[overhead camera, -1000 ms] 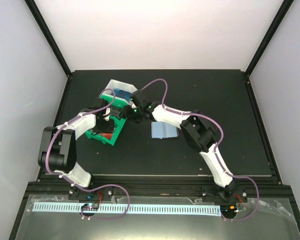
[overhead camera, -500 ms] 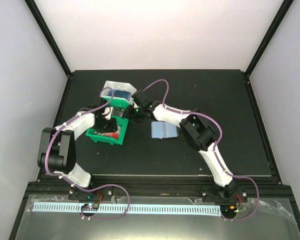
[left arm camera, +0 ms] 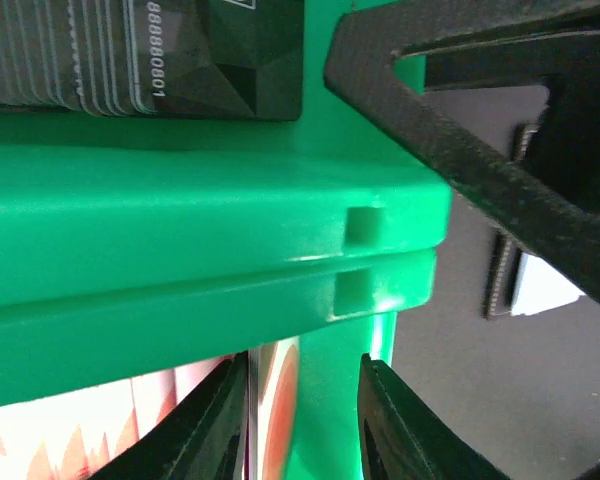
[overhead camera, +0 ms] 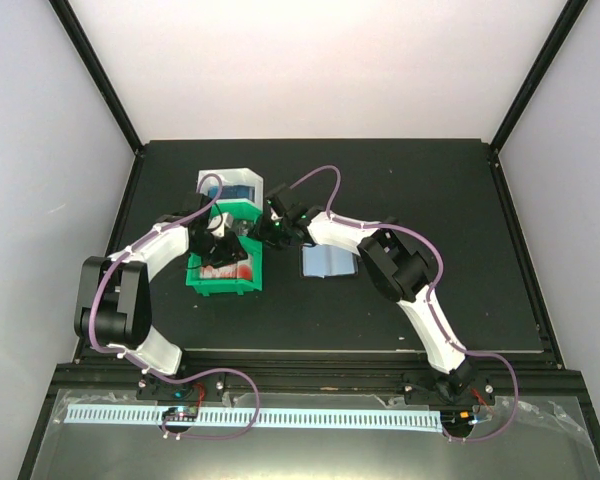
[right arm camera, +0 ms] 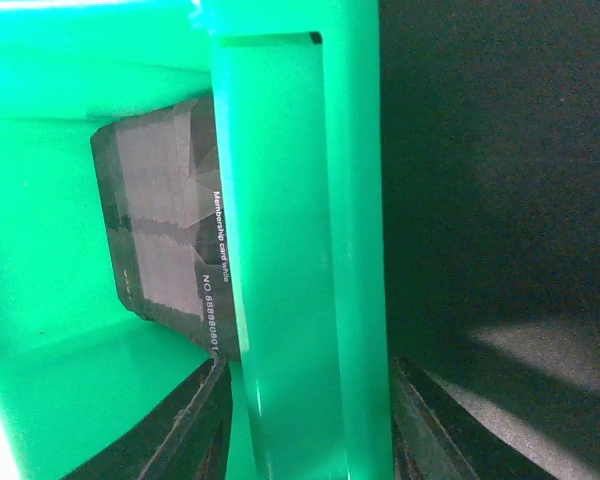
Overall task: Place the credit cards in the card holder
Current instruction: Pick up the credit card from the storage box.
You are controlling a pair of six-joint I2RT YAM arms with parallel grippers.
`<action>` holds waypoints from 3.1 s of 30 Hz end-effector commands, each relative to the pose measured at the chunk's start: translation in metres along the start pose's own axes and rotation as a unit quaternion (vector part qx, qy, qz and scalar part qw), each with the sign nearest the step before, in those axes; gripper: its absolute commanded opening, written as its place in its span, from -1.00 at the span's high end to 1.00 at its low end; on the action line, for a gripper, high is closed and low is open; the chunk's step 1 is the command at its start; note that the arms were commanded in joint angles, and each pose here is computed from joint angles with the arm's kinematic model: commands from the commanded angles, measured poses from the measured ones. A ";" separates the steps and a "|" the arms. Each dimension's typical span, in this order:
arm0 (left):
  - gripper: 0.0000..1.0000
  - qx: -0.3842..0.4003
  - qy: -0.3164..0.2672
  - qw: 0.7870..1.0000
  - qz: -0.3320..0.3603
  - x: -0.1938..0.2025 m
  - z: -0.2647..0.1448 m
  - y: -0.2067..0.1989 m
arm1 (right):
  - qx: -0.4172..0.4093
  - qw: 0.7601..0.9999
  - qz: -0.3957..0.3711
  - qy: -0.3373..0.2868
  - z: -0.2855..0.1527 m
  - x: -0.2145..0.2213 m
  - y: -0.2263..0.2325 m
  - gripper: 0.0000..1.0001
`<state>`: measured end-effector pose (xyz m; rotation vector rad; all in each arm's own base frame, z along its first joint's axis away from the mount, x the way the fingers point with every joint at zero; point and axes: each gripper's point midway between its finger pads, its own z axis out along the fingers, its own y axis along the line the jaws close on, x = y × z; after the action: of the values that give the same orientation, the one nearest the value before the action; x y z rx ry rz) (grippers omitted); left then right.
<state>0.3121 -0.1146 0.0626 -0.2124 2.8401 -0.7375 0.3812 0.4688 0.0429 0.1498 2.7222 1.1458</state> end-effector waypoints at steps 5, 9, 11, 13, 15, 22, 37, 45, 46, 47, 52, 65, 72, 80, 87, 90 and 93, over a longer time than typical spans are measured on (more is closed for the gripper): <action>0.41 0.064 0.013 0.998 -0.022 0.005 0.002 -0.025 | -0.027 0.999 -0.005 0.033 0.004 0.022 0.013 0.15; 0.47 0.049 0.016 0.999 -0.017 0.007 0.009 -0.021 | -0.030 0.999 -0.008 0.034 0.003 0.022 0.016 0.16; 0.49 0.030 0.018 0.999 -0.012 0.008 0.012 -0.017 | -0.031 0.999 -0.010 0.033 0.002 0.021 0.017 0.15; 0.52 0.008 0.019 1.000 -0.006 0.009 0.015 -0.012 | -0.032 0.999 -0.012 0.032 0.001 0.021 0.019 0.15; 0.54 -0.004 0.020 1.000 0.002 0.011 0.017 -0.009 | -0.032 0.999 -0.014 0.031 0.000 0.021 0.019 0.15; 0.72 -0.035 0.025 0.999 0.018 0.016 0.022 -0.002 | -0.031 0.999 -0.031 0.023 -0.007 0.017 0.026 0.15; 0.97 -0.069 -0.042 0.995 0.052 0.009 -0.046 -0.018 | -0.024 0.986 -0.148 -0.075 -0.119 -0.037 0.080 -0.54; 0.97 -0.006 -0.117 0.990 0.080 0.008 -0.108 -0.058 | -0.159 0.963 -0.212 -0.059 -0.207 -0.030 0.095 -0.67; 0.97 0.013 -0.123 0.989 0.081 0.006 -0.117 -0.069 | -0.177 0.958 -0.218 -0.052 -0.216 -0.025 0.094 -0.69; 0.97 0.037 -0.131 0.987 0.082 0.004 -0.127 -0.082 | -0.191 0.954 -0.227 -0.045 -0.224 -0.019 0.095 -0.71; 0.97 0.196 -0.128 0.972 0.032 0.000 -0.177 -0.152 | -0.234 0.943 -0.236 0.008 -0.253 0.014 0.103 -0.76; 0.97 0.370 -0.078 0.925 -0.021 -0.001 -0.219 -0.215 | -0.323 0.923 -0.185 0.093 -0.288 0.055 0.121 -0.29; 0.97 0.366 -0.109 0.924 0.017 -0.005 -0.227 -0.211 | -0.338 0.920 -0.189 0.065 -0.303 0.048 0.125 0.04; 0.97 0.337 -0.120 0.933 0.025 -0.004 -0.219 -0.188 | -0.320 0.928 -0.184 0.058 -0.282 0.032 0.118 0.25; 0.97 0.323 -0.126 0.938 0.023 -0.005 -0.212 -0.174 | -0.314 0.925 -0.195 0.084 -0.261 0.036 0.119 0.26; 0.97 0.327 -0.127 0.936 0.027 -0.005 -0.212 -0.172 | -0.311 0.926 -0.192 0.094 -0.252 0.037 0.118 0.31; 0.97 0.326 -0.127 0.936 0.028 -0.004 -0.212 -0.171 | -0.311 0.925 -0.195 0.099 -0.248 0.038 0.119 0.30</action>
<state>0.2908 -0.1634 0.3215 -0.1699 2.2286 -1.4481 0.2994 0.3772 0.2874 -0.5233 2.2499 1.8606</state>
